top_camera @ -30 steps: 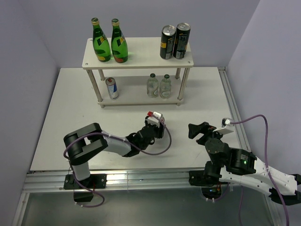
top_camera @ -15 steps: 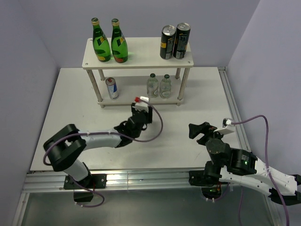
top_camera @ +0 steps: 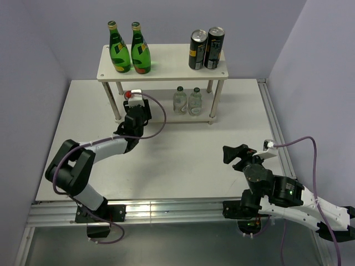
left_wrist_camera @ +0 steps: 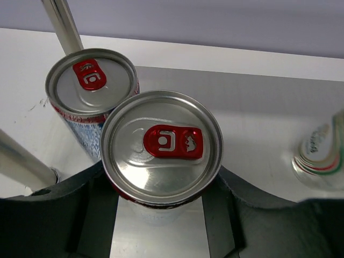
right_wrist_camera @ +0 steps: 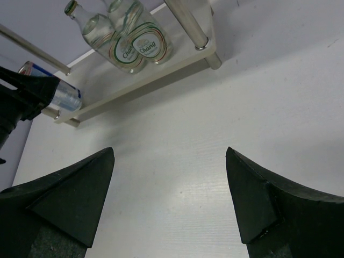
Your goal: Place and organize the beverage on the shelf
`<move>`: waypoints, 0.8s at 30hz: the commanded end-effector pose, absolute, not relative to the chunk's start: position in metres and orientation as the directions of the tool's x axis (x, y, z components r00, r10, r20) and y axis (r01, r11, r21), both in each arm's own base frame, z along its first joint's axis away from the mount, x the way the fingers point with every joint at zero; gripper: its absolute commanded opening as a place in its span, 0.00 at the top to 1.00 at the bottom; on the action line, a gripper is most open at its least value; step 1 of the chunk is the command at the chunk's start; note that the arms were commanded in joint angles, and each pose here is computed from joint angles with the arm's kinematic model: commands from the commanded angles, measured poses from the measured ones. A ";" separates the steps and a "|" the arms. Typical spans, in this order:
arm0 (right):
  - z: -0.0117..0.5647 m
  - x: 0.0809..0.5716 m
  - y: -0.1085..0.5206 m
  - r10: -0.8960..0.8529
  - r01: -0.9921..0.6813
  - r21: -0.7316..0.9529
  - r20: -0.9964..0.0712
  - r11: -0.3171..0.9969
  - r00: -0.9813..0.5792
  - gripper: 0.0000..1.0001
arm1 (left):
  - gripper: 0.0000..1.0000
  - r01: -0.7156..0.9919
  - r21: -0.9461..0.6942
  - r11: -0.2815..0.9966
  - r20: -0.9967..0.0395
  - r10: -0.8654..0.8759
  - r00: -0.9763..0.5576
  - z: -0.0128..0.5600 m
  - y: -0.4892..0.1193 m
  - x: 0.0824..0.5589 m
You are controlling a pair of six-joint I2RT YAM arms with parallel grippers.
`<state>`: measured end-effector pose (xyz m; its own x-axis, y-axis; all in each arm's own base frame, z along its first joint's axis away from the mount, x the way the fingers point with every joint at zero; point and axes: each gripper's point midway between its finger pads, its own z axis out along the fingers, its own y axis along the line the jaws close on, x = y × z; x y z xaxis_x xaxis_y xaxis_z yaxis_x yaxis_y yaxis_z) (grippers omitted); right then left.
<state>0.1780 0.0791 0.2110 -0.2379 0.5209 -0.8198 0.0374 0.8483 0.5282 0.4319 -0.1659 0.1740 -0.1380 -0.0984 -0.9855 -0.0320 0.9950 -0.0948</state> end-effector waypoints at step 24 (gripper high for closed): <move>0.216 0.179 0.084 0.530 0.019 0.541 -0.815 0.841 -0.233 0.09 | 0.58 -0.097 -0.226 0.969 -0.974 -0.224 0.022 0.199 -0.165 0.498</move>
<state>0.1772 0.0820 0.2116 -0.2483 0.5144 -0.8208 0.0209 0.8500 0.5264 0.4856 -0.1654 0.1597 -0.0956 -0.1463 -0.9846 -0.0825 0.9869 -0.1387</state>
